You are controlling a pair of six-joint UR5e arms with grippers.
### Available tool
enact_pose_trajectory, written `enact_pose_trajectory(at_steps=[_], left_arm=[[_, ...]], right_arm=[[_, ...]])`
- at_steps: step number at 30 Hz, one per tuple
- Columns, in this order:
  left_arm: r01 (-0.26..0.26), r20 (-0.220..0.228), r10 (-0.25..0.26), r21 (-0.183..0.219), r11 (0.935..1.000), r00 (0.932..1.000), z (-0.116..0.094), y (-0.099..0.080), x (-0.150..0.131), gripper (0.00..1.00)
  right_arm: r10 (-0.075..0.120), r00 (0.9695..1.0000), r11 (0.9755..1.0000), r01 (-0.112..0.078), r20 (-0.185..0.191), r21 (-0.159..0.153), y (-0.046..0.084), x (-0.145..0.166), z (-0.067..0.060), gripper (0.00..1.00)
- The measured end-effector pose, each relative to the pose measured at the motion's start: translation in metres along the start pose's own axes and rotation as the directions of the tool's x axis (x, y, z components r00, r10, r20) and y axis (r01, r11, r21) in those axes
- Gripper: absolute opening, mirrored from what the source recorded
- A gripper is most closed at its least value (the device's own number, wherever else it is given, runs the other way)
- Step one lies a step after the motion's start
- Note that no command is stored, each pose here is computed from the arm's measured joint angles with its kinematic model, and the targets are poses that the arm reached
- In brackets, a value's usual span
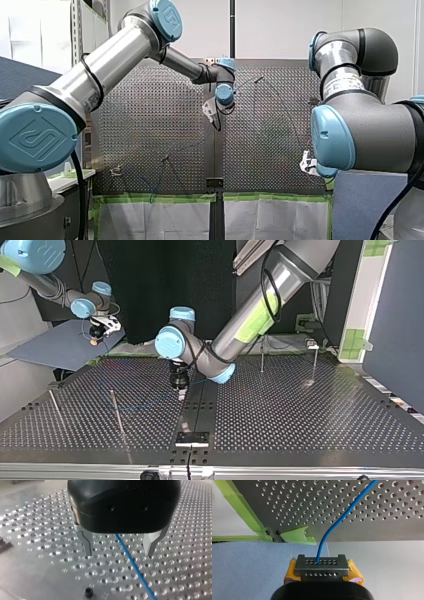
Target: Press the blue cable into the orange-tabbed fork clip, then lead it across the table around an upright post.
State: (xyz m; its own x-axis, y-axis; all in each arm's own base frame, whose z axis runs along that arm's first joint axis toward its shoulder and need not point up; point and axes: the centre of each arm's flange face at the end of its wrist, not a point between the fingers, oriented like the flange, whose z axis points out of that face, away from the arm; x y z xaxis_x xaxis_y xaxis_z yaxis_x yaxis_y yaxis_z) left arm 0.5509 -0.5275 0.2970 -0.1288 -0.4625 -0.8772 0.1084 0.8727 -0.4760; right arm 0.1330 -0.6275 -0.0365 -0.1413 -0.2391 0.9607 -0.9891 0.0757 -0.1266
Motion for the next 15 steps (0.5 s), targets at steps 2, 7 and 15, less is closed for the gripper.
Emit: enact_pose_trajectory(at_steps=[2, 7, 15], left_arm=[[-0.003, -0.009, 0.003, 0.004, 1.0, 1.0, -0.004, -0.004, 0.003, 1.0], [0.001, -0.011, -0.001, 0.018, 0.9998, 0.9999, -0.015, -0.009, 0.001, 1.0], [0.021, 0.011, -0.022, 0.062, 0.9978, 0.9997, -0.033, -0.012, -0.009, 1.0]], right_arm=[[0.0, 1.0, 1.0, 0.0, 0.001, 0.0, 0.0, 0.0, 0.0, 0.0], [0.0, 1.0, 1.0, 0.0, 0.004, 0.0, 0.0, 0.0, 0.0, 0.0], [-0.001, 0.9999, 1.0, 0.001, 0.01, 0.001, -0.001, -0.001, -0.001, 0.0]])
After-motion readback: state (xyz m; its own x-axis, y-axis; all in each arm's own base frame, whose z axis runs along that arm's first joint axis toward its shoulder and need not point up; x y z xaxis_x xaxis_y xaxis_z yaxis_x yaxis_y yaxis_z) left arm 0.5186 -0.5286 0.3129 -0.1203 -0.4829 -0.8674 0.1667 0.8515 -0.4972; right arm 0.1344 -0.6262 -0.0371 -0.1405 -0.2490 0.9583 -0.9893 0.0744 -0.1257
